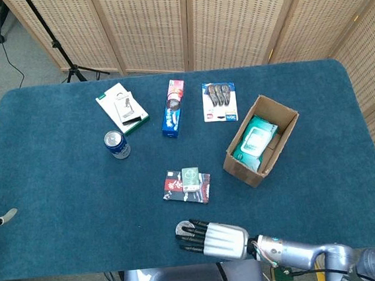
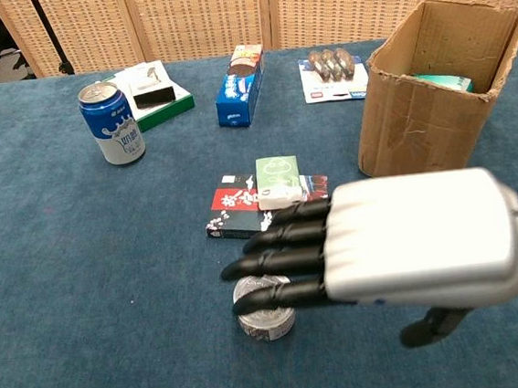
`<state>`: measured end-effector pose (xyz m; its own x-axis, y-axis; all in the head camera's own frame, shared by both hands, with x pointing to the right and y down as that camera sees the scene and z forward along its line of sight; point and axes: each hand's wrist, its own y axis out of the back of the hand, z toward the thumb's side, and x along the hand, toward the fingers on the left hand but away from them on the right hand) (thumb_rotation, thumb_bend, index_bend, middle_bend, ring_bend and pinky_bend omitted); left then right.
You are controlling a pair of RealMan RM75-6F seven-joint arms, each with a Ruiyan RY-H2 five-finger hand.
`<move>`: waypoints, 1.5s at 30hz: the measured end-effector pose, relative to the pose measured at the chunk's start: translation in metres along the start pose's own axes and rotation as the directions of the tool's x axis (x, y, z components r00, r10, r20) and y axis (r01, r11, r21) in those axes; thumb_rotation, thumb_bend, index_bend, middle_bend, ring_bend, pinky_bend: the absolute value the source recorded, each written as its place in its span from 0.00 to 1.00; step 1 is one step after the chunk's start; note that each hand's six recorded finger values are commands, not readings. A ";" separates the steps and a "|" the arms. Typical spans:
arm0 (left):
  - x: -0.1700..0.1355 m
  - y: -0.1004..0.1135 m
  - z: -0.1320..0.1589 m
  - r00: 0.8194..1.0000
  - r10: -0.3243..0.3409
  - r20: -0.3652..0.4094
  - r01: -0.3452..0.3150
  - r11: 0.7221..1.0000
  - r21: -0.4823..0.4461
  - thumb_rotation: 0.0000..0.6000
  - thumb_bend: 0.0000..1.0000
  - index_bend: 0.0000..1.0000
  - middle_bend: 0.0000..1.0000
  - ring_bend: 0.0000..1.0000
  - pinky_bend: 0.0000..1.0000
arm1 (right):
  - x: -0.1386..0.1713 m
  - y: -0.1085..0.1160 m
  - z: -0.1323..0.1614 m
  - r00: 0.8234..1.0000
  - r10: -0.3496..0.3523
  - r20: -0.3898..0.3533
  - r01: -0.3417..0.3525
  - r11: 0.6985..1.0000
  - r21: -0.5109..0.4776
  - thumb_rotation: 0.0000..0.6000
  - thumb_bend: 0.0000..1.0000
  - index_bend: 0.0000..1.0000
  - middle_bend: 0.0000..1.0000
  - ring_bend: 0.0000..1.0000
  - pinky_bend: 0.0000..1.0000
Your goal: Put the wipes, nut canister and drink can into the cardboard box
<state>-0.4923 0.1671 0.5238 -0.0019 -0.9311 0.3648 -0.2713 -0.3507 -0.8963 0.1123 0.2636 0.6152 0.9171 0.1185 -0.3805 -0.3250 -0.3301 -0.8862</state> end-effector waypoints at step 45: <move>0.006 -0.002 -0.001 0.999 -0.039 0.008 0.039 0.999 -0.019 1.00 0.00 0.11 0.00 0.00 0.06 | -0.079 -0.013 -0.017 0.992 0.023 0.121 -0.040 0.988 0.147 1.00 0.41 0.59 0.52 0.39 0.39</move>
<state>-0.4924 0.1621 0.5276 0.0160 -0.9176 0.3973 -0.2895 -0.3845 -0.8765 0.0476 0.2424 0.6615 0.8750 0.2234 -0.4296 -0.3921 -0.1934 -0.8993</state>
